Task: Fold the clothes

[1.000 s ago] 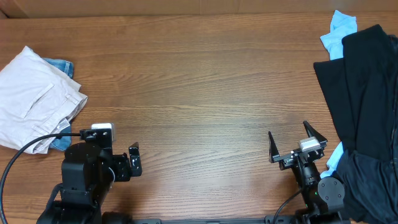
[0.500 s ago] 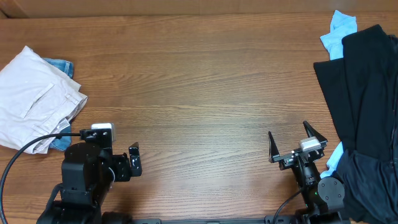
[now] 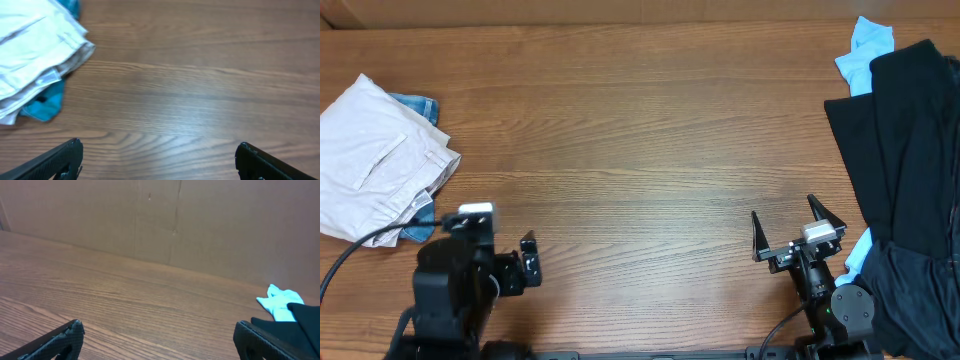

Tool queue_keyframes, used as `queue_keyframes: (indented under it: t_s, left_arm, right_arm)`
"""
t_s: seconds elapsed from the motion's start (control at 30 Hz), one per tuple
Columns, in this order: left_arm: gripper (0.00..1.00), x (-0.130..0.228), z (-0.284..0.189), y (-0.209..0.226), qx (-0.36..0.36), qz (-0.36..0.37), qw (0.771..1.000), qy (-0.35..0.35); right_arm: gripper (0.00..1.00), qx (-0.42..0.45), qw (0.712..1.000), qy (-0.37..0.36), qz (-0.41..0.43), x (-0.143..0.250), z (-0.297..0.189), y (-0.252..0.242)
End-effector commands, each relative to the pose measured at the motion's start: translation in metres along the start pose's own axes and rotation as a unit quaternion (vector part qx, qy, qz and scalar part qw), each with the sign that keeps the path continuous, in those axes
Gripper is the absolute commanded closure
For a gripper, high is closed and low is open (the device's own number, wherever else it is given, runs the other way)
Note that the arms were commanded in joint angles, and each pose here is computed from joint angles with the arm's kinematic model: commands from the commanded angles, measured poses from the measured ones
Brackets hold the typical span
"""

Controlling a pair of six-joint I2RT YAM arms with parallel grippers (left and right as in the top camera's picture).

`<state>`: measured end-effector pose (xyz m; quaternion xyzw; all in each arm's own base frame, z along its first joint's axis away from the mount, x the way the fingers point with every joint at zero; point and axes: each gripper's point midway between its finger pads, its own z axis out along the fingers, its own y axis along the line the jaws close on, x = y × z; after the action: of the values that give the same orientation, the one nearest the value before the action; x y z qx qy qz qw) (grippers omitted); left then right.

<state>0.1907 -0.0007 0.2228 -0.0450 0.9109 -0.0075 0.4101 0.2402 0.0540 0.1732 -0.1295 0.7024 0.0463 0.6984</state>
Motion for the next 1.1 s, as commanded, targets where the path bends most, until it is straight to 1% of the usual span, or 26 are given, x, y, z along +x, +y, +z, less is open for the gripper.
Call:
queue_keyframes:
  t_s: [0.0,0.13,0.27,0.37,0.47,0.57,0.7,0.8,1.07]
  left_arm:
    - [0.0,0.02,0.004,0.019,-0.035,-0.008,0.999,-0.029]
    - [0.0,0.03,0.027,0.021,-0.034,-0.016,0.996,-0.084]
    - [0.0,0.027,0.058,0.019,-0.021,-0.022,0.984,-0.173]
    - [0.0,0.017,0.069,0.015,-0.006,-0.025,0.97,-0.242]
    - [0.0,0.005,0.073,0.014,0.001,-0.028,0.949,-0.315]
    - [0.0,-0.002,0.074,0.013,0.009,-0.029,0.934,-0.356]
    - [0.0,0.0,0.076,0.008,0.021,-0.02,0.937,-0.349]
    - [0.0,0.012,0.085,0.006,0.027,-0.02,0.947,-0.319]
    - [0.0,0.012,0.086,0.006,0.027,-0.02,0.947,-0.319]
  right_arm:
    - [0.0,0.001,1.0,-0.001,0.002,0.002,0.0,0.0]
    - [0.0,0.001,1.0,-0.001,0.002,0.002,0.0,0.0]
    - [0.0,0.001,1.0,-0.001,0.002,0.002,0.0,0.0]
    - [0.0,0.001,1.0,-0.001,0.002,0.002,0.0,0.0]
    - [0.0,0.001,1.0,-0.001,0.002,0.002,0.0,0.0]
    - [0.0,0.001,1.0,-0.001,0.002,0.002,0.0,0.0]
    - [0.0,0.001,1.0,-0.001,0.002,0.002,0.0,0.0]
    - [0.0,0.001,1.0,-0.001,0.002,0.002,0.0,0.0]
    - [0.0,0.001,1.0,-0.001,0.002,0.002,0.0,0.0]
